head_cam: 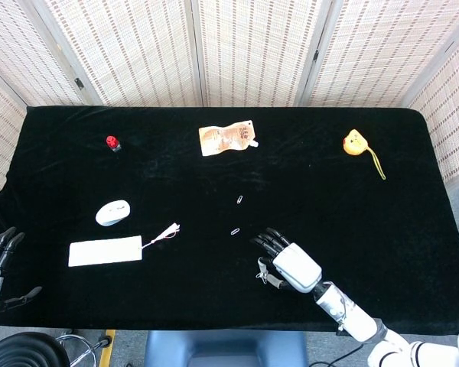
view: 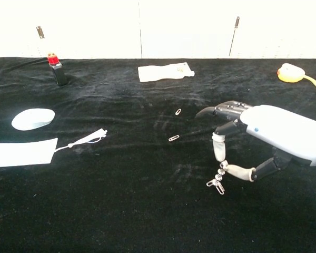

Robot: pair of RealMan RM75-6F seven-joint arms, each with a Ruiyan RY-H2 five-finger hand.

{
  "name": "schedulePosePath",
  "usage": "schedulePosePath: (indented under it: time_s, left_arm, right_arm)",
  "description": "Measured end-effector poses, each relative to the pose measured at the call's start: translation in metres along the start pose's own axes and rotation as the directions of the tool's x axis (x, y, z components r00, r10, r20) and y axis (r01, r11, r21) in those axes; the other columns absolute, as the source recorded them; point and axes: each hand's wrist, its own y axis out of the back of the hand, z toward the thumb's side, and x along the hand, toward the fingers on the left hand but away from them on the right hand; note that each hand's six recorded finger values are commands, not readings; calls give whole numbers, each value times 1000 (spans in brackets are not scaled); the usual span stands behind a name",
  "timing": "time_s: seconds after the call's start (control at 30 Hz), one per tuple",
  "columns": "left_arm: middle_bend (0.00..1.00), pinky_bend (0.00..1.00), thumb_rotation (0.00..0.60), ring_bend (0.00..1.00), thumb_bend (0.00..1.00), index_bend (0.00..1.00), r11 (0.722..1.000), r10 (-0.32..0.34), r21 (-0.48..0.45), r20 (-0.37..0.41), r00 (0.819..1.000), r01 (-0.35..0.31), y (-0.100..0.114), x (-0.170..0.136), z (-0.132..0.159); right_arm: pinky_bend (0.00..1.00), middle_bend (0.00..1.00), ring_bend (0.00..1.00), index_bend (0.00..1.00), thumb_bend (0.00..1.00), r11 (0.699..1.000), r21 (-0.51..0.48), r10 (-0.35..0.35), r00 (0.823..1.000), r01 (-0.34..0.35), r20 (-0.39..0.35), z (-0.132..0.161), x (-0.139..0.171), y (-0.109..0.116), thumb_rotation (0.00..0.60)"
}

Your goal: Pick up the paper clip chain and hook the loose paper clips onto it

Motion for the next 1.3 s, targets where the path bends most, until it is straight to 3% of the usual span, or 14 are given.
schedulePosePath:
  time_s: [1.3]
  left_arm:
    - [0, 0, 600, 0, 70, 0, 999, -26, 36, -13, 1000, 27, -11, 8, 2]
  right_arm:
    - [0, 133, 87, 921, 479, 985, -18, -167, 983, 169, 74, -31, 31, 55, 600]
